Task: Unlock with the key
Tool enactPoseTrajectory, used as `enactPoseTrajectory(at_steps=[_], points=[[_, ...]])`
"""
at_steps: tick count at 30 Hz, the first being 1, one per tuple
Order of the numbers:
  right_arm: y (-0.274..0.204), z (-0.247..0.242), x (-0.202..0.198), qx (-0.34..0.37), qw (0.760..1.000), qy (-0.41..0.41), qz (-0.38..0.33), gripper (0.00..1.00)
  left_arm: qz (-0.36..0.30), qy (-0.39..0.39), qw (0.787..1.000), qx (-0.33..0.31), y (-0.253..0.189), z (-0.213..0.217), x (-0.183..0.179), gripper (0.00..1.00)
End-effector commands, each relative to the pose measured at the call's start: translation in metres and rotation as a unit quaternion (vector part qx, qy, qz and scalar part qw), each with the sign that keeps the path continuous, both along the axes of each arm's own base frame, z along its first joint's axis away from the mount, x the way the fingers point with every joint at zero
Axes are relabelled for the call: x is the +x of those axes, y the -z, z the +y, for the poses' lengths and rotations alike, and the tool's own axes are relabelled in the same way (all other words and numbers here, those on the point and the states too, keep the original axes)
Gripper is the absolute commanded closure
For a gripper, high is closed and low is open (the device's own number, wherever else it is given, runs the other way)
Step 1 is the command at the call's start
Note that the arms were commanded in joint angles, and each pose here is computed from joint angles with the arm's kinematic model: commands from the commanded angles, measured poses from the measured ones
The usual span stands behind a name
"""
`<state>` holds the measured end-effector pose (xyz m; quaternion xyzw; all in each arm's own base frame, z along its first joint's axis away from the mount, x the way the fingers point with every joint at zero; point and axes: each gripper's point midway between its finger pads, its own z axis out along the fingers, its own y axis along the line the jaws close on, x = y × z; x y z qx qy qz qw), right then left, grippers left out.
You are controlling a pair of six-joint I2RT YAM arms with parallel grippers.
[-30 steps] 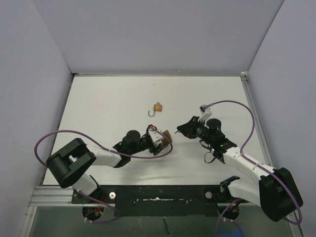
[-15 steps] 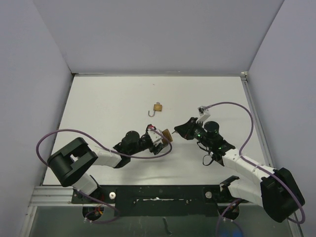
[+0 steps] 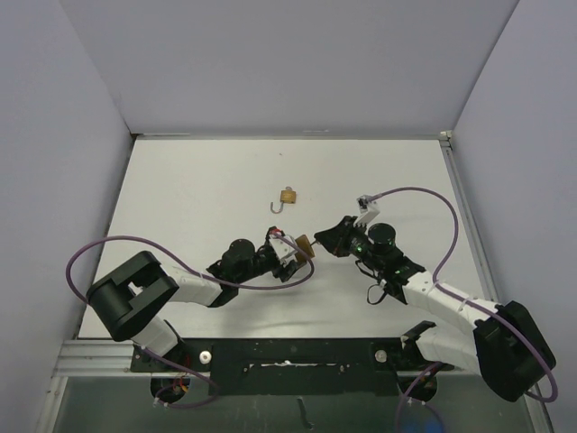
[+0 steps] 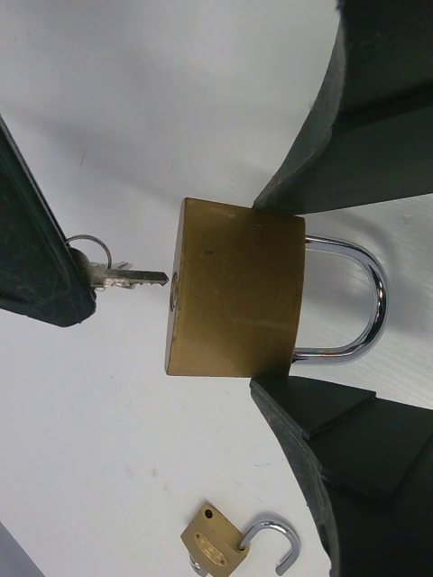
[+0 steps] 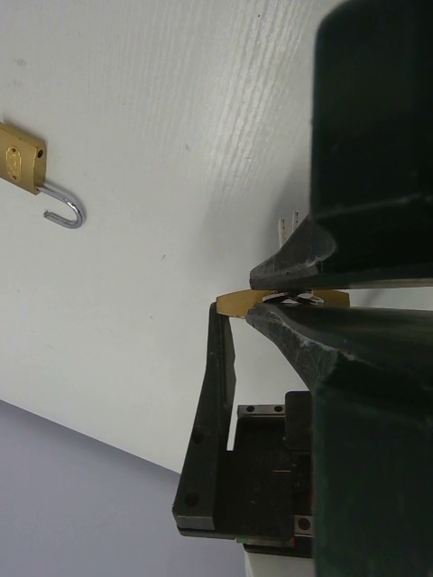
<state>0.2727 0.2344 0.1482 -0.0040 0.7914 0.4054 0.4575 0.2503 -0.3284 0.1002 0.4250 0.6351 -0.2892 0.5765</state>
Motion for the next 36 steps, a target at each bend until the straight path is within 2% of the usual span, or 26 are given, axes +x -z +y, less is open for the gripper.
enactPoseTrajectory(at_steps=[1, 29, 36], points=[[-0.011, 0.002, 0.006, 0.016, 0.999, 0.010, -0.029, 1.00, -0.074, -0.004, 0.993, -0.095, -0.066, -0.012, 0.011, 1.00], [-0.008, 0.009, 0.008, 0.016, 0.999, 0.003, -0.028, 1.00, -0.078, 0.008, 0.991, -0.105, -0.078, -0.019, 0.005, 1.00], [-0.006, 0.008, 0.008, 0.021, 0.999, 0.011, -0.024, 1.00, -0.073, -0.010, 0.989, -0.129, -0.087, -0.019, 0.012, 1.00]])
